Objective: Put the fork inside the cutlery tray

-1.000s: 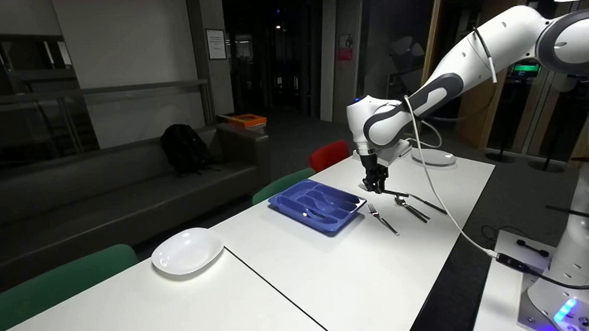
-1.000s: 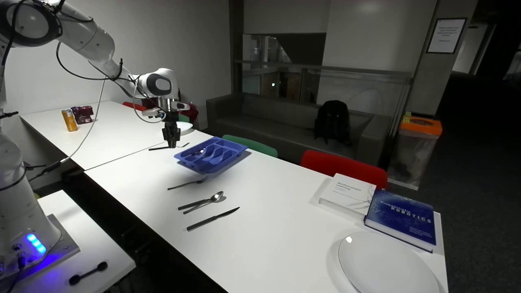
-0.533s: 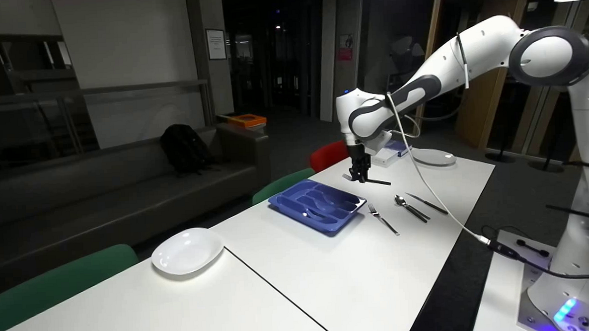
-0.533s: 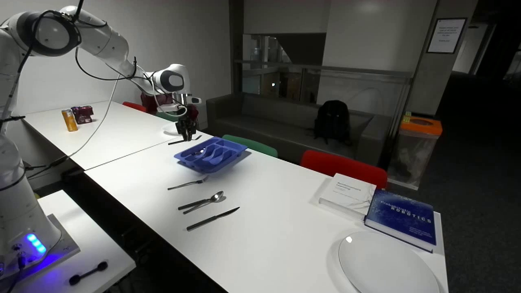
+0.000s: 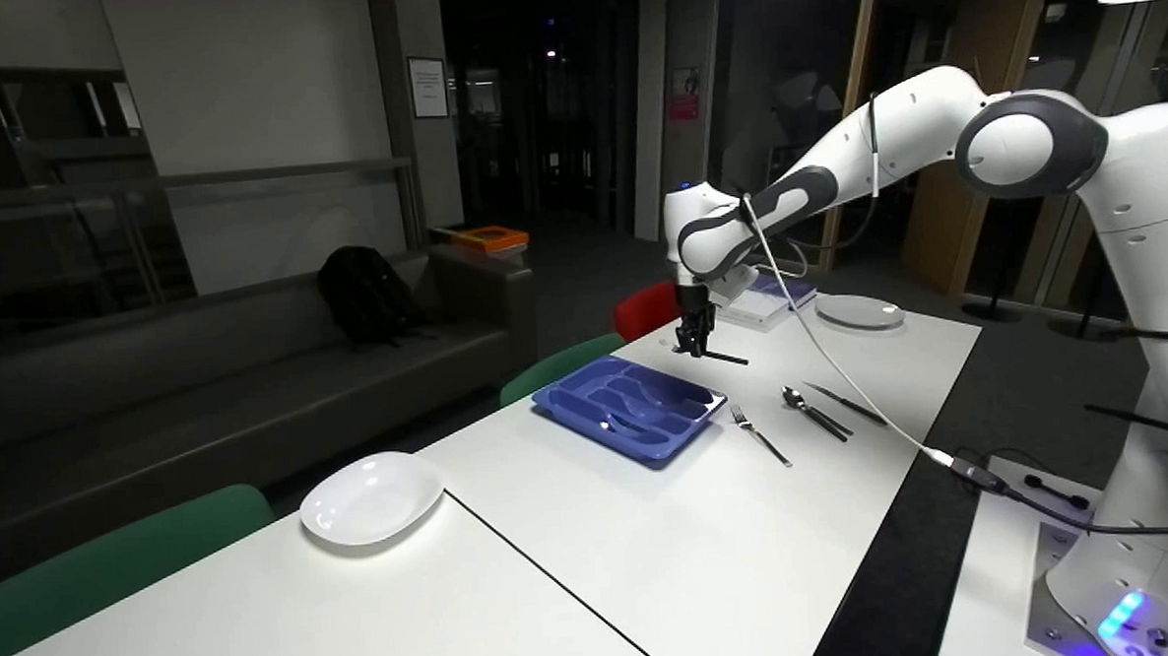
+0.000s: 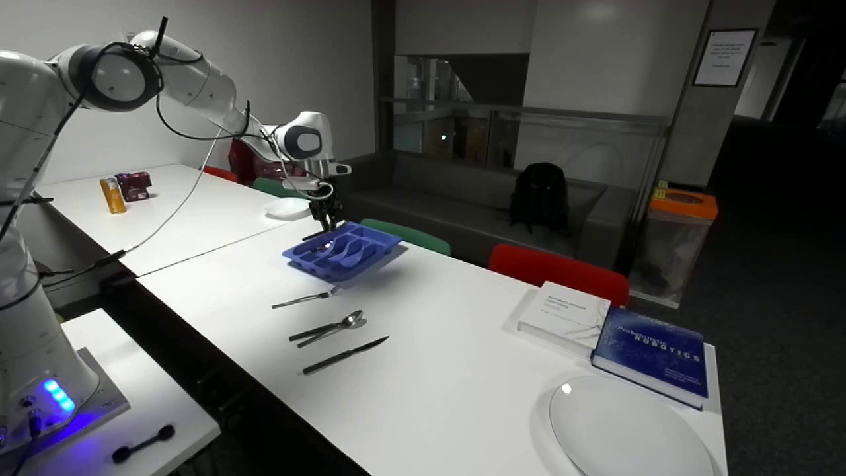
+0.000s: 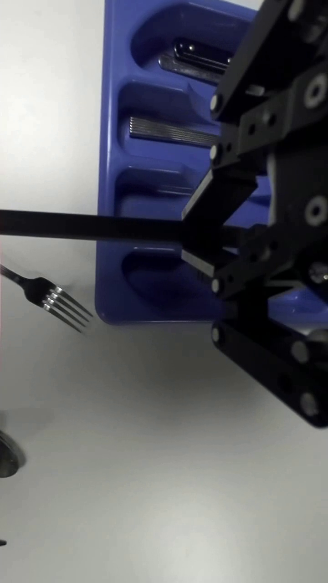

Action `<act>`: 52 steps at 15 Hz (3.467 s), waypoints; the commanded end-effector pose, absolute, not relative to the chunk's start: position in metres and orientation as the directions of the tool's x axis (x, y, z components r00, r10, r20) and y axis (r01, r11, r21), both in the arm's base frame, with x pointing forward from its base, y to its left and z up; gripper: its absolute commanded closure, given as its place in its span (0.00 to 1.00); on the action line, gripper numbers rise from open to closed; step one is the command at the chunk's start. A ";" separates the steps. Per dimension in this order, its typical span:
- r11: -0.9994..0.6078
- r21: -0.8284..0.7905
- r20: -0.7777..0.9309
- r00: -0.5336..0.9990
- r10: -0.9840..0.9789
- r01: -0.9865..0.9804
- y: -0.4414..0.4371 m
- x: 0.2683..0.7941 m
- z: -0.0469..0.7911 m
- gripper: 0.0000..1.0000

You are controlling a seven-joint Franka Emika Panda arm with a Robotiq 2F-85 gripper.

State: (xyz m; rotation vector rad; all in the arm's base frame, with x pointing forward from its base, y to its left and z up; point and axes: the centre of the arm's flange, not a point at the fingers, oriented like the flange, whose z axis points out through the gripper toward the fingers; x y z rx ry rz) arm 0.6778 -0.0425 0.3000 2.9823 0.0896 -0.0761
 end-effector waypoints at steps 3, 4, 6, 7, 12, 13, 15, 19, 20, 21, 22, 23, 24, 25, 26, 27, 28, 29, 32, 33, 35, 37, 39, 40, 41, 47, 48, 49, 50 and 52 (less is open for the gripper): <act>-0.987 0.150 0.008 0.998 0.058 0.057 -0.055 0.716 0.281 0.95; -0.986 0.155 0.010 0.998 0.057 0.054 -0.055 0.720 0.278 0.95; -0.987 0.152 0.009 0.998 0.057 0.055 -0.056 0.728 0.271 0.95; -0.987 0.153 0.010 0.998 0.058 0.056 -0.056 0.729 0.269 0.95; -0.989 0.142 0.039 0.998 0.044 0.038 -0.068 0.737 0.270 0.95; -0.989 0.142 0.043 0.998 0.041 0.035 -0.071 0.738 0.271 0.95; -0.990 0.137 0.048 0.998 0.033 0.027 -0.076 0.742 0.271 0.95; -0.990 0.137 0.046 0.999 0.030 0.023 -0.075 0.750 0.265 0.95; -0.990 0.139 0.047 0.998 0.032 0.025 -0.073 0.752 0.264 0.95; -0.990 0.139 0.048 0.998 0.032 0.025 -0.072 0.754 0.262 0.95; -0.990 0.139 0.045 0.998 0.033 0.026 -0.071 0.756 0.260 0.95; -0.990 0.136 0.047 0.998 0.033 0.026 -0.071 0.758 0.259 0.95; -0.991 0.134 0.048 0.998 0.032 0.025 -0.070 0.761 0.258 0.95; -0.991 0.132 0.047 0.998 0.032 0.025 -0.070 0.761 0.256 0.95; -0.992 0.125 0.046 0.999 0.030 0.024 -0.070 0.762 0.257 0.95; -0.993 0.119 0.040 0.999 0.023 0.018 -0.069 0.761 0.258 0.95; -0.994 0.106 0.025 1.000 0.018 0.015 -0.067 0.752 0.262 0.95; -0.996 0.091 0.020 1.000 0.022 0.020 -0.064 0.741 0.268 0.95; -0.992 0.122 0.032 0.999 0.015 0.011 -0.061 0.749 0.255 0.79; -0.993 0.121 0.032 0.999 0.016 0.012 -0.060 0.749 0.256 0.79; -0.993 0.120 0.032 0.999 0.017 0.013 -0.060 0.749 0.256 0.79; -0.993 0.120 0.032 0.999 0.016 0.012 -0.060 0.749 0.256 0.95; -0.994 0.112 0.032 0.999 0.015 0.012 -0.061 0.753 0.253 0.95; -0.994 0.110 0.030 0.999 0.016 0.012 -0.062 0.754 0.250 0.95; -0.994 0.111 0.028 0.999 0.017 0.014 -0.063 0.756 0.248 0.95; -0.992 0.121 0.022 0.999 0.028 0.026 -0.064 0.761 0.237 0.95; -0.992 0.122 0.019 0.999 0.034 0.032 -0.065 0.763 0.236 0.95; -0.992 0.123 0.017 0.999 0.037 0.035 -0.065 0.765 0.235 0.95; -0.991 0.126 0.019 0.999 0.043 0.041 -0.066 0.767 0.234 0.95; -0.991 0.124 0.024 0.998 0.056 0.052 -0.067 0.772 0.231 0.95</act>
